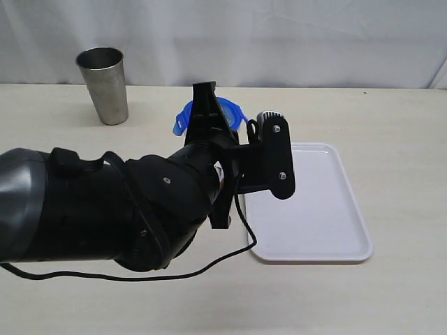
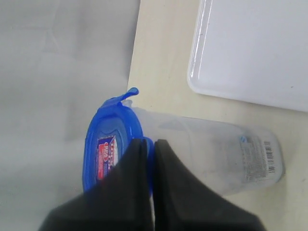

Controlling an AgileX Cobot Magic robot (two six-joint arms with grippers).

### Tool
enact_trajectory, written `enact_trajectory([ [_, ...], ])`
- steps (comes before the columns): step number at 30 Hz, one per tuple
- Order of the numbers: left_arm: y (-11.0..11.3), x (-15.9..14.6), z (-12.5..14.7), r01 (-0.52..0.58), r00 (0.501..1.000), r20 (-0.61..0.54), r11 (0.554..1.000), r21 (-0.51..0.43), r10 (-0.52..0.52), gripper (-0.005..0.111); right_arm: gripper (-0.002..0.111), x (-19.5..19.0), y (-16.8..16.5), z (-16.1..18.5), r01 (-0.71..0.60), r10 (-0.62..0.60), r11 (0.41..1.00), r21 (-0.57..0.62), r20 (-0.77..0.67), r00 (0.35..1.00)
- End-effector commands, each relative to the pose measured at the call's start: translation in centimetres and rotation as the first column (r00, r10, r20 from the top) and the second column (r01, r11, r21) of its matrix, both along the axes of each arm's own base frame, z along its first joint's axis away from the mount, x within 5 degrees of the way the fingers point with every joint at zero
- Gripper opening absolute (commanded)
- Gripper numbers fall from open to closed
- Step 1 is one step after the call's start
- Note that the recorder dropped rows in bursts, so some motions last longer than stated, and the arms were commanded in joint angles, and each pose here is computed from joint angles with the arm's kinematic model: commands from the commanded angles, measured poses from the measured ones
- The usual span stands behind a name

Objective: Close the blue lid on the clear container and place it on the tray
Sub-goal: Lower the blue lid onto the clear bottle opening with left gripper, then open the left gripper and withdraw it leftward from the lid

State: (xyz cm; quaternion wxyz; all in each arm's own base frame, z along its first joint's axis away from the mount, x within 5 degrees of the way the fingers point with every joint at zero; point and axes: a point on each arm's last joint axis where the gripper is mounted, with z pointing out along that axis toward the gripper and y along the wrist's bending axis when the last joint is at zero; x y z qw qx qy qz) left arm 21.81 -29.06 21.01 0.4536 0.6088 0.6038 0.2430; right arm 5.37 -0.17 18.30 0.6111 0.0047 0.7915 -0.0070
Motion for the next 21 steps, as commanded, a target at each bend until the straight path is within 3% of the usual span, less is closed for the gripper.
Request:
enact_trajectory([
  [1,-0.03,-0.32,0.09,-0.005,1.0,-0.008,1.0,-0.01,0.005,0.0,0.005,-0.02,-0.01,-0.07,0.001,-0.001,1.0,0.0,0.001,1.0],
  [14,0.02,-0.33,0.04,-0.013,1.0,-0.015,1.0,-0.014,0.013,0.001,0.005,-0.02,-0.01,-0.07,0.001,-0.001,1.0,0.0,0.001,1.0],
  [17,0.08,-0.31,0.05,-0.021,1.0,-0.014,1.0,-0.014,0.021,0.01,0.005,-0.02,-0.01,-0.07,0.001,-0.001,1.0,0.0,0.001,1.0],
  [21,0.16,-0.27,0.09,-0.03,1.0,-0.008,1.0,-0.01,0.03,0.032,0.005,-0.02,-0.01,-0.07,0.001,-0.001,1.0,0.0,0.001,1.0],
])
